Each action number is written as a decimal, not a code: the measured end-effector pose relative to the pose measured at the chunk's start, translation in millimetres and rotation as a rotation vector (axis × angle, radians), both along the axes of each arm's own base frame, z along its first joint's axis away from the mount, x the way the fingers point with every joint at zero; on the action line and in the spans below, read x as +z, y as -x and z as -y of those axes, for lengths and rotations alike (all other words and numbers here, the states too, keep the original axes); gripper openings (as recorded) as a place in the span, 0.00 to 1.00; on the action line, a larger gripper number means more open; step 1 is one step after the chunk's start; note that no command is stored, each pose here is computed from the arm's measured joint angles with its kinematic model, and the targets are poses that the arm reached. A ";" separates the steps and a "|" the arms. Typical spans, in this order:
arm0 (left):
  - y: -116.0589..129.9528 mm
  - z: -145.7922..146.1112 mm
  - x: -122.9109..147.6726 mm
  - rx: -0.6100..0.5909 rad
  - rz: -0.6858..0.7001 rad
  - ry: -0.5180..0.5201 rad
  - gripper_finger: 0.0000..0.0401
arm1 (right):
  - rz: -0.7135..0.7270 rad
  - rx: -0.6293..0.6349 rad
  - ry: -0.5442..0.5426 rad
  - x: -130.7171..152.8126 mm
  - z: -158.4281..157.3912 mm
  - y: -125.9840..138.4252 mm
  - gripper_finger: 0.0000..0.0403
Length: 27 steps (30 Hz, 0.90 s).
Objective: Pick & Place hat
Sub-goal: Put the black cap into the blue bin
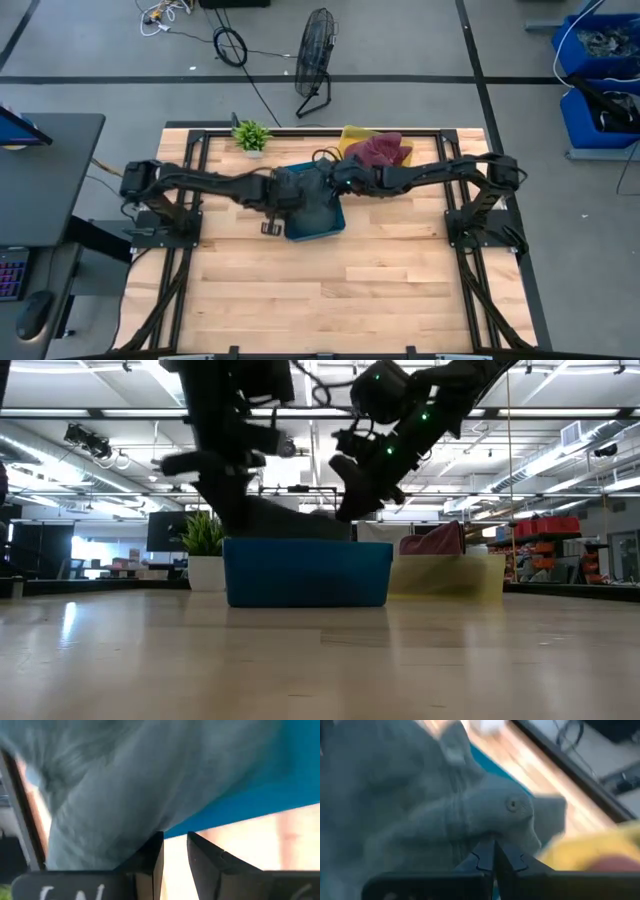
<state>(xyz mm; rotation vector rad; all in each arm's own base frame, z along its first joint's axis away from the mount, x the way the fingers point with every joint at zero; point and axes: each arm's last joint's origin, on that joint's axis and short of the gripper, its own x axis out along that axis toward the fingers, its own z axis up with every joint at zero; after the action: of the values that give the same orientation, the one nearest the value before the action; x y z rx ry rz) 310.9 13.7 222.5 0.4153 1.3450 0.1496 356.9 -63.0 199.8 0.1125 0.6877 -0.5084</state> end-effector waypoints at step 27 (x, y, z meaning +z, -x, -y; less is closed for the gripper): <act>28.6 -41.4 24.3 0.063 -0.075 -0.047 0.22 | 0.030 0.034 -0.042 -2.7 -10.6 -6.6 0.02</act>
<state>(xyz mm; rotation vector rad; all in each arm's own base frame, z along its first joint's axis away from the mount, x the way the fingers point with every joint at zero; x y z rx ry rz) 282.4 55.0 246.8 0.4216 1.4312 0.2204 363.5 -52.3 197.1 0.1475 0.6698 -0.4587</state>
